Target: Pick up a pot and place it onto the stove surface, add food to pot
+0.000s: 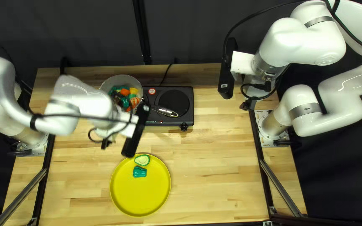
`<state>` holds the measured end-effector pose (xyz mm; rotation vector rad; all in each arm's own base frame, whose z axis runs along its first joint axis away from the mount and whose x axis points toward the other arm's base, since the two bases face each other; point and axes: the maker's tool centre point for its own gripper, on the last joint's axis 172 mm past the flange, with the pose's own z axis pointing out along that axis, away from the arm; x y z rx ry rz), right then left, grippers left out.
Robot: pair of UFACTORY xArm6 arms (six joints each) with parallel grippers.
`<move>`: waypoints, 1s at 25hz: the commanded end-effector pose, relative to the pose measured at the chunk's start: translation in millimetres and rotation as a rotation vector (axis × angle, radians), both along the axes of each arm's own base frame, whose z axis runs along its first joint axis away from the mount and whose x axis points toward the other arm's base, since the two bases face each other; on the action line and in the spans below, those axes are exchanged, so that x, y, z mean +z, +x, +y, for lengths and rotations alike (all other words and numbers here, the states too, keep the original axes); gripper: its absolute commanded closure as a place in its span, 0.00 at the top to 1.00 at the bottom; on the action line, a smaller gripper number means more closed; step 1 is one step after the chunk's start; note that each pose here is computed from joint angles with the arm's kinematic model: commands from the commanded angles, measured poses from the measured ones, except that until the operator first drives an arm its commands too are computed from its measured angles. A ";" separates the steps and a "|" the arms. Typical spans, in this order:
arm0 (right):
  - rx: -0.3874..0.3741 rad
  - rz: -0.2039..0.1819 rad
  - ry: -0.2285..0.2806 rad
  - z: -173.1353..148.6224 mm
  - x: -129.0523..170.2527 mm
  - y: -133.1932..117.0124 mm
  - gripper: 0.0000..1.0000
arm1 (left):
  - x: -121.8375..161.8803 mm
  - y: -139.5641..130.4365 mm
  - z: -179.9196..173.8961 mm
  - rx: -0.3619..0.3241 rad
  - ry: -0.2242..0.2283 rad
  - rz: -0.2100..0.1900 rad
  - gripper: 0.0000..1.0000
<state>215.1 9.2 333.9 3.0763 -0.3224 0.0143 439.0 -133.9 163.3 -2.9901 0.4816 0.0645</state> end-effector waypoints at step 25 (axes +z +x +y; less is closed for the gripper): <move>0.000 0.000 0.000 0.0 0.0 0.0 1.00 | -124.4 33.1 -70.2 0.055 -0.132 -0.058 1.00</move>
